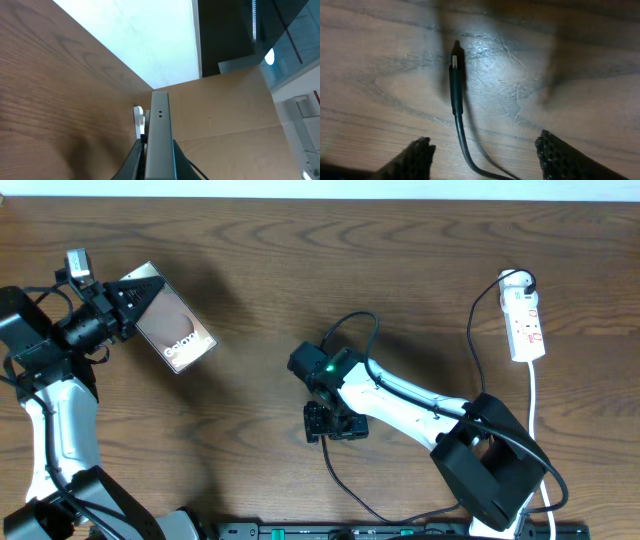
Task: Plug charger to phone and switch on socket
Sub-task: 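Lower the right gripper over the cable's USB-C plug and grasp it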
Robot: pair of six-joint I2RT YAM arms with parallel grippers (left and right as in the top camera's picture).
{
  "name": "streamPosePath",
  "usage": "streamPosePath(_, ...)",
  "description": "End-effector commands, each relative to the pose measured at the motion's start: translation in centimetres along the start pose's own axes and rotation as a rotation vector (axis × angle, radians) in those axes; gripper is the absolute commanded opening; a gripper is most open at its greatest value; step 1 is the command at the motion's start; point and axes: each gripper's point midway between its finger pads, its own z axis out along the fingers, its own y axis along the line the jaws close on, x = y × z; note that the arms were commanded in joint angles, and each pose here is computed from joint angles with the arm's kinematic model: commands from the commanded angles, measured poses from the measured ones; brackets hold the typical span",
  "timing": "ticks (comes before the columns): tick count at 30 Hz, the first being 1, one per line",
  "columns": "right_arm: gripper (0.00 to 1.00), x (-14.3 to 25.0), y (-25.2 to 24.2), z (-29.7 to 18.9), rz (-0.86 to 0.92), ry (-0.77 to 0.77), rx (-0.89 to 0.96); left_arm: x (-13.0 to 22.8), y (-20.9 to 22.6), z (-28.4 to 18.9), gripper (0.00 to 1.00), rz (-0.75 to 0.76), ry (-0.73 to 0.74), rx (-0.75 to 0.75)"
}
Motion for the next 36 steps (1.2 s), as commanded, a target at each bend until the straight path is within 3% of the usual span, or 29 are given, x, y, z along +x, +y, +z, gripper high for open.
streamPosePath(1, 0.61, -0.3, 0.4, 0.2, -0.010, -0.004, 0.006, 0.1, -0.3, -0.1, 0.08, 0.002, 0.008, 0.008)
streamPosePath(17, 0.54, -0.2, -0.2, 1.9, -0.002, 0.025, 0.056, 0.1, -0.3, -0.1, 0.07, 0.002, 0.008, 0.008)
streamPosePath(29, 0.36, -0.5, -0.6, 2.4, 0.015, 0.021, 0.077, 0.1, -0.3, -0.1, 0.07, 0.002, 0.008, 0.008)
streamPosePath(36, 0.36, -1.0, -0.3, 2.8, 0.034, 0.003, 0.071, 0.1, -0.3, -0.1, 0.07, 0.002, 0.008, 0.009)
